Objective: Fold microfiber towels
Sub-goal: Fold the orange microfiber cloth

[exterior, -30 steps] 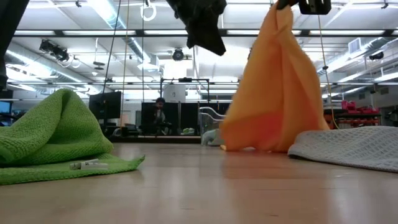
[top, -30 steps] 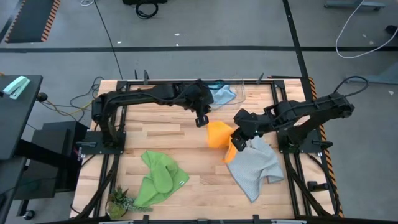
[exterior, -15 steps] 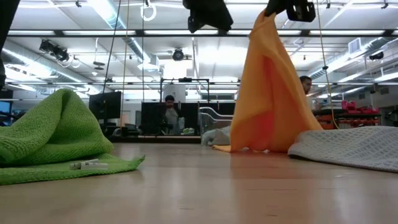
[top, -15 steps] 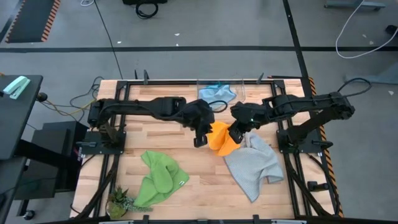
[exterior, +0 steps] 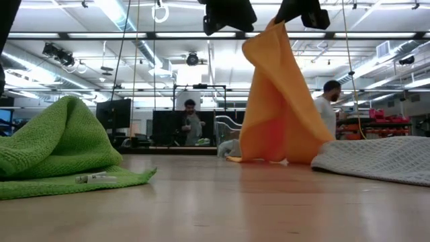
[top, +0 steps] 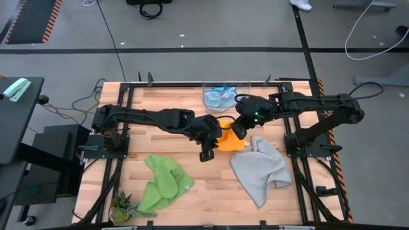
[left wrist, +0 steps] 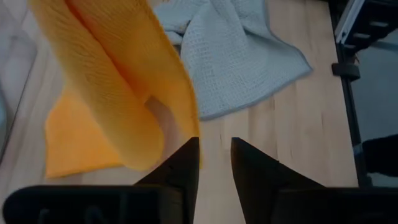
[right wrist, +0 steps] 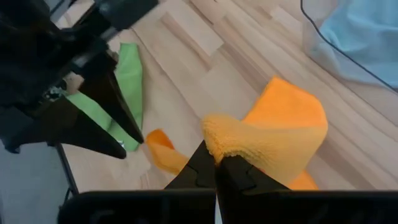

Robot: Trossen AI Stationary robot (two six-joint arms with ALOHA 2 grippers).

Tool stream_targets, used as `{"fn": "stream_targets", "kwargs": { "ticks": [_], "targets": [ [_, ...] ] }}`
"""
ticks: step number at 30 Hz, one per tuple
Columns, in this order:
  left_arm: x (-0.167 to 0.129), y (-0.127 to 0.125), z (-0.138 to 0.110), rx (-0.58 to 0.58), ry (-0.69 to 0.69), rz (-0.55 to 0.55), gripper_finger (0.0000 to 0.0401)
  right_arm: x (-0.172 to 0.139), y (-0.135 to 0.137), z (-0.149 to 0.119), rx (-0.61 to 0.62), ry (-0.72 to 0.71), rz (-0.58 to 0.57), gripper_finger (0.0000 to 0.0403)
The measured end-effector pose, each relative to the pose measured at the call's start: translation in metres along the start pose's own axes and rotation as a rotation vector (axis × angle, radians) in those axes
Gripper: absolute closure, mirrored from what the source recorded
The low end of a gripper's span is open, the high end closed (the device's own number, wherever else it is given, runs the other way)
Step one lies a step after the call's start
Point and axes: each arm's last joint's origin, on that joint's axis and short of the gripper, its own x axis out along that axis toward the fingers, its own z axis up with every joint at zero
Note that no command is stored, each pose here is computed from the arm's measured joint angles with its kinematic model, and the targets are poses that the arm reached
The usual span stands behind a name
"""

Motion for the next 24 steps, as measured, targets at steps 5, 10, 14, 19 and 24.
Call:
{"fn": "stream_targets", "kwargs": {
  "ticks": [5, 10, 14, 19, 24],
  "targets": [
    [0.000, 0.000, 0.001, -0.020, -0.015, -0.003, 0.0292, 0.000, 0.000, 0.004, -0.013, -0.029, 0.016, 0.0403],
    [0.003, 0.000, 0.001, -0.025, -0.009, -0.002, 0.0286, 0.000, 0.000, 0.005, -0.024, -0.035, 0.021, 0.0403],
    [0.009, 0.001, 0.000, -0.028, 0.001, 0.002, 0.0282, 0.000, 0.001, 0.005, -0.024, -0.037, 0.023, 0.0403],
    [0.019, 0.003, -0.003, -0.022, 0.024, 0.044, 0.0283, 0.000, 0.001, 0.005, -0.024, -0.039, 0.025, 0.0403],
    [0.018, 0.005, -0.003, -0.027, 0.026, 0.053, 0.0281, 0.000, 0.001, 0.006, -0.030, -0.042, 0.027, 0.0403]
  ]
}}
